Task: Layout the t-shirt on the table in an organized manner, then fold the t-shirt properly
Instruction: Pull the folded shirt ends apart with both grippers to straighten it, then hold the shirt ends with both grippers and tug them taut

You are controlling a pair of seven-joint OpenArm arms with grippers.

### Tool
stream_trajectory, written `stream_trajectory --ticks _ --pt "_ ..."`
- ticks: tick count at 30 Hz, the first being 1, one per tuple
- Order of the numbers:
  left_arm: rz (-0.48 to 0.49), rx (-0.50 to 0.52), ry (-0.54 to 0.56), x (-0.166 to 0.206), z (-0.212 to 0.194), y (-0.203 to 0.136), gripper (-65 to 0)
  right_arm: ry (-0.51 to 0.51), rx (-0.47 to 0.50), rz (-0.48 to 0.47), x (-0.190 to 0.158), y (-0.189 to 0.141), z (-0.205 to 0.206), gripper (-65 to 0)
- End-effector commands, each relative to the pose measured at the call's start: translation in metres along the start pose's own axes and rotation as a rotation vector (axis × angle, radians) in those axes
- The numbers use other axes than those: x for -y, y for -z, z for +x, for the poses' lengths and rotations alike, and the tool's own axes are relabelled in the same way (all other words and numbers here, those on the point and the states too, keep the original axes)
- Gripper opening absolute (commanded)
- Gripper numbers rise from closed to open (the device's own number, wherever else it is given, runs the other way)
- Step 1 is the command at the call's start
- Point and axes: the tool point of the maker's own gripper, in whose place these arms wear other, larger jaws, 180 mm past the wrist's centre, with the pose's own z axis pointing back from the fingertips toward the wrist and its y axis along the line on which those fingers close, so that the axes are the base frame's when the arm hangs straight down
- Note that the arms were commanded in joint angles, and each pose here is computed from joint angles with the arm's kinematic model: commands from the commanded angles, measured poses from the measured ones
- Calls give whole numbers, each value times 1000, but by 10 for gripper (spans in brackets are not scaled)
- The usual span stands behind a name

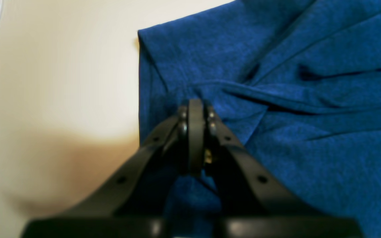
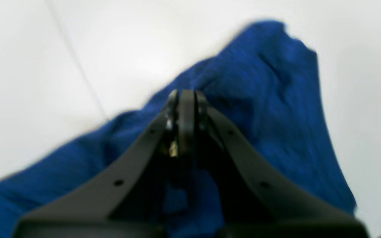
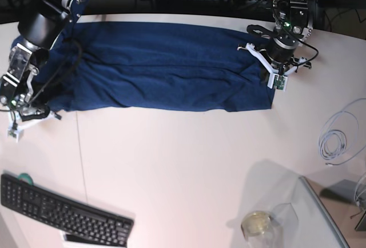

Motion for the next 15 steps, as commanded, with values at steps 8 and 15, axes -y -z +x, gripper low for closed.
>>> stream_trajectory --ticks 8,15 --pt "10 42 5 -4 12 -1 -650 -31 8 11 11 -6 -3 -647" --pt "10 38 7 -4 11 -1 -650 39 6 -10 28 -7 -10 -647"
